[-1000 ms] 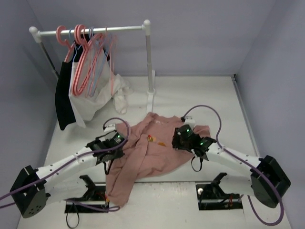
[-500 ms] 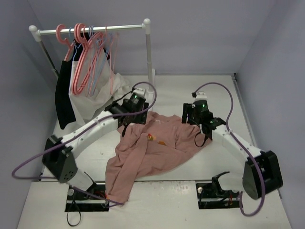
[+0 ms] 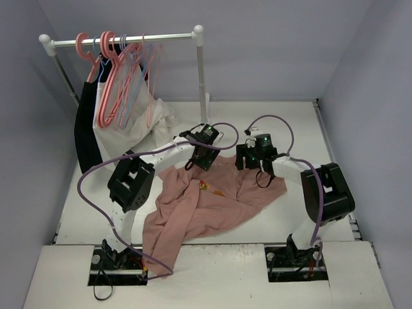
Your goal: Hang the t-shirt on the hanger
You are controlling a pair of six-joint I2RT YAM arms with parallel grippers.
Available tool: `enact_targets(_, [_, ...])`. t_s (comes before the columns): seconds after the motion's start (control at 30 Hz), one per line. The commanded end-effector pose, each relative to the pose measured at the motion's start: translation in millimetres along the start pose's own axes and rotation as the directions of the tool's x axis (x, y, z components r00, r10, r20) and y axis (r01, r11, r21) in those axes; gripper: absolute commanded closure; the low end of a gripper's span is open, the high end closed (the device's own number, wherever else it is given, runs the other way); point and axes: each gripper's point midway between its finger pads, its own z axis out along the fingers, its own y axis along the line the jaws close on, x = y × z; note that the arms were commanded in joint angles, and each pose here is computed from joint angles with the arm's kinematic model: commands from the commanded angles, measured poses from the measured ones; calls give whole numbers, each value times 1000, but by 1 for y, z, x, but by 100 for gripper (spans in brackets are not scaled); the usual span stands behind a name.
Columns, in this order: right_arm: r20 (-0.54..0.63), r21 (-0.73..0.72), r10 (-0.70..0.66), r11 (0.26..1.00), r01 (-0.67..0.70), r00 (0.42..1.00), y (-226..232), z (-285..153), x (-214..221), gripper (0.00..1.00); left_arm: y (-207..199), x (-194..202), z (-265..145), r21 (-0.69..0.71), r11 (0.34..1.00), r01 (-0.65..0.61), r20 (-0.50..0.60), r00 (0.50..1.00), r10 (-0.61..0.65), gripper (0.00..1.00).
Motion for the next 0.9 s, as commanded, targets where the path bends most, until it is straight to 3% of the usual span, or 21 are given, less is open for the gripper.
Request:
enact_targets(0.0, [141,-51,-19,998,26,990,8,3,-50,32,23,-32,-33,-86,996,9,120,993,1,39])
enact_targets(0.23, [120,-61,-5,998,13,993,9,13,-49,29,36,-26,-15,-166,985,39,123,992,-18,41])
enact_targets(0.47, [42,-132,27,991,-21,999,20,27,-27,29,38,-20,1,-136,989,53,91,995,-40,66])
enact_targets(0.53, [22,-158,32,987,-28,999,24,27,-20,31,40,-17,1,-137,989,53,86,995,-41,82])
enact_targets(0.57, [9,-177,31,984,-29,999,27,28,-16,37,43,-16,1,-148,987,57,86,995,-45,96])
enact_targets(0.6, [-3,-187,33,982,-33,999,28,30,-12,41,45,-16,0,-150,987,60,87,995,-48,100])
enact_targets(0.77, [-21,-216,25,976,-29,999,34,31,-5,88,50,-17,-8,-110,990,92,112,991,-79,100])
enact_targets(0.87, [45,-198,-6,980,15,999,36,16,-28,98,61,-27,-32,-97,988,123,164,981,-106,100])
